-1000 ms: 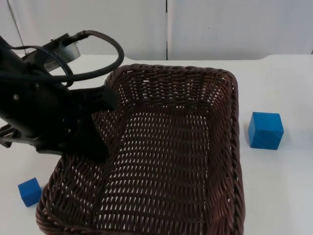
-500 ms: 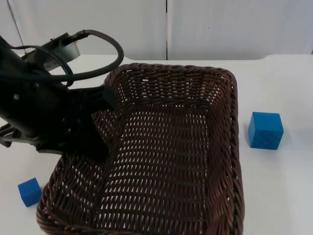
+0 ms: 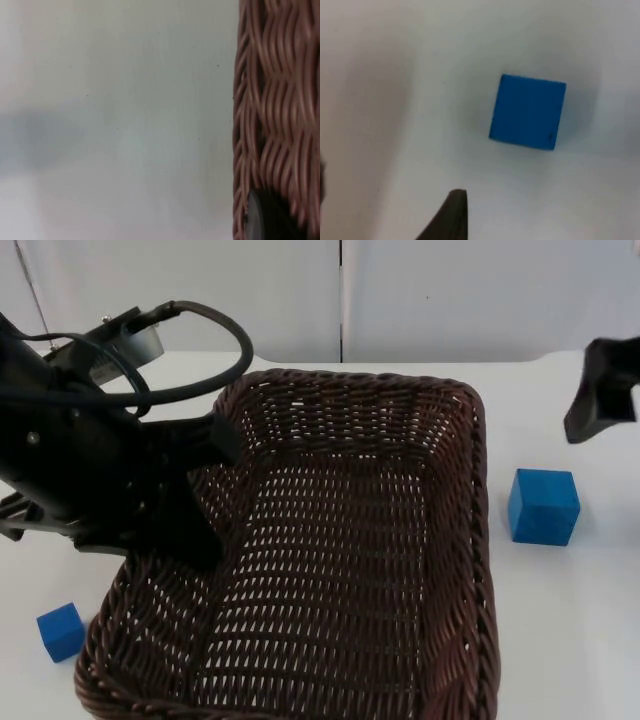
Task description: Pick up the basket with the left hand and place the largest block into the basket with the right hand.
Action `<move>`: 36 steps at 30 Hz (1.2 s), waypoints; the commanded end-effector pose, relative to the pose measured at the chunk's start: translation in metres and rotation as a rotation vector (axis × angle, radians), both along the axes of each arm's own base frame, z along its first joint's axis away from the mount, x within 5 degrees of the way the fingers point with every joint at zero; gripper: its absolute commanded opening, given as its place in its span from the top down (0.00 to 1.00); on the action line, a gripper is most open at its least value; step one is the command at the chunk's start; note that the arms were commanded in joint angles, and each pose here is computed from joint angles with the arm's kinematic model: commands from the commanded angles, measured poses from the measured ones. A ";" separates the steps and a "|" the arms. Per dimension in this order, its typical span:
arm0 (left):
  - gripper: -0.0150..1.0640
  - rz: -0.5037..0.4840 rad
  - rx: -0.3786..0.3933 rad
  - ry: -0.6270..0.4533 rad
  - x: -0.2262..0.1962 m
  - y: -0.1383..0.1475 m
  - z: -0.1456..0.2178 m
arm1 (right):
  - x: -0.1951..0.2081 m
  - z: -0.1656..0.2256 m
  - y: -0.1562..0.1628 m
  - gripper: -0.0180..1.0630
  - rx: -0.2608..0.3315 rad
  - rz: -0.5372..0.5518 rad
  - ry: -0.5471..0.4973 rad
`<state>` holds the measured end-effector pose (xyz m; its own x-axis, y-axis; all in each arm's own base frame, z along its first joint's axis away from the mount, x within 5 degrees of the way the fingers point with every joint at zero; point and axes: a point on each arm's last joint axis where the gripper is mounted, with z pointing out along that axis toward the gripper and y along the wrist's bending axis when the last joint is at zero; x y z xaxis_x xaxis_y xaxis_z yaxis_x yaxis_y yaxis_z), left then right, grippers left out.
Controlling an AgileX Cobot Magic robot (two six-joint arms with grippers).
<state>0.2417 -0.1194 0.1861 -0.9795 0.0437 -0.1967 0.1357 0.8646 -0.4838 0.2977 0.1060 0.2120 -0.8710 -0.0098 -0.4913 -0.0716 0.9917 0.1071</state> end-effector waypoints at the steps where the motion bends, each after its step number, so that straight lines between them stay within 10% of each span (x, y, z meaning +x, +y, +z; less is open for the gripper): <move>1: 0.99 0.021 -0.028 -0.006 -0.001 -0.001 0.005 | 0.007 -0.004 0.002 0.02 0.008 -0.031 -0.029; 36: 0.99 0.029 -0.025 -0.018 0.001 -0.001 0.005 | 0.057 -0.113 0.034 0.07 0.041 -0.035 0.039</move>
<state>0.2422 -0.1191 0.1858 -0.9784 0.0395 -0.2027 0.1346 0.8662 -0.4812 0.3528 0.1365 0.0990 -0.8956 0.0479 -0.4423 -0.0183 0.9894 0.1442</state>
